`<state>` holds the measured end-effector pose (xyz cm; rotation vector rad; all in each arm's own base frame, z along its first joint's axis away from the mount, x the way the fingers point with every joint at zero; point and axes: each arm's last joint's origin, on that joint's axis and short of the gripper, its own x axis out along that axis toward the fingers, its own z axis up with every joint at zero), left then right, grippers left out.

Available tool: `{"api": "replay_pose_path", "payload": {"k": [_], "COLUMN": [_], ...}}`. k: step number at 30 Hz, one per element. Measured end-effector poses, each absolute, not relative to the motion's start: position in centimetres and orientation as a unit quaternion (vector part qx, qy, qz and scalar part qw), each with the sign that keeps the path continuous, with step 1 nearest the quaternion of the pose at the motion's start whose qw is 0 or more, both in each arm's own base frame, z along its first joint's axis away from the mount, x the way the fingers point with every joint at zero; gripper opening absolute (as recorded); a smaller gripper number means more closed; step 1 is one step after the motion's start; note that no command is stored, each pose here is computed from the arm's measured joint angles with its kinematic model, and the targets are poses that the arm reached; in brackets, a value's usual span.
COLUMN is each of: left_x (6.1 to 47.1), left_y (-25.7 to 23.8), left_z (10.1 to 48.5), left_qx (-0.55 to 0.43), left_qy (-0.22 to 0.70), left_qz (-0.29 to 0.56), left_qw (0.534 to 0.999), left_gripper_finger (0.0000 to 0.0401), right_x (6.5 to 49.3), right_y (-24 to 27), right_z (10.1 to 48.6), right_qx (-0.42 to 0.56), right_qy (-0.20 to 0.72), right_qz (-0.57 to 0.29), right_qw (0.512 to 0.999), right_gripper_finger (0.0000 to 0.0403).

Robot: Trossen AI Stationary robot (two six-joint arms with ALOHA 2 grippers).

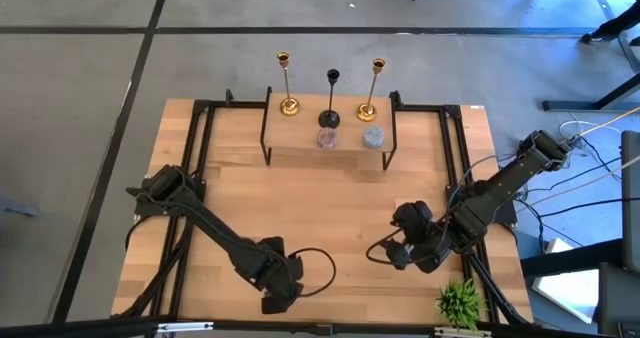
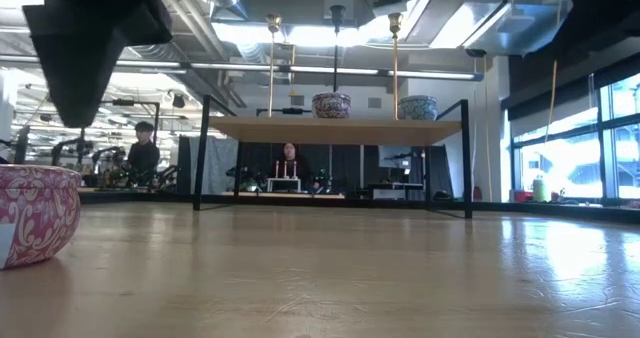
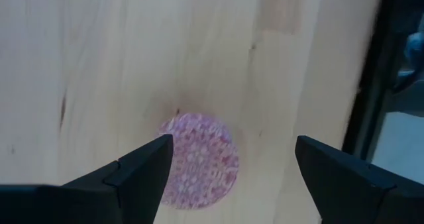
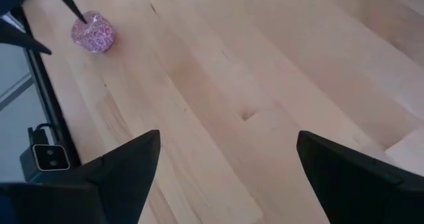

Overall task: Pick & Place candle stick holders
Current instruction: Put the pink candle on the shelf

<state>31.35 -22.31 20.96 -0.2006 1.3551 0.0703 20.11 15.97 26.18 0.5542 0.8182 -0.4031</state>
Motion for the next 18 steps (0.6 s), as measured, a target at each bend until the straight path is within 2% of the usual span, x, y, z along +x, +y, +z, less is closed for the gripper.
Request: {"api": "replay_pose_path", "payload": {"k": [18], "left_x": [31.23], "left_y": [-22.30], "left_z": [20.95], "left_qx": [-0.088], "left_qy": [0.623], "left_qz": [0.045], "left_qw": [0.776], "left_gripper_finger": [0.0323], "right_x": [20.16], "right_y": [15.99], "right_z": [26.23], "right_qx": [0.269], "right_qy": [0.385], "right_qz": [-0.194], "right_qw": [0.862], "right_gripper_finger": [0.0358]}}
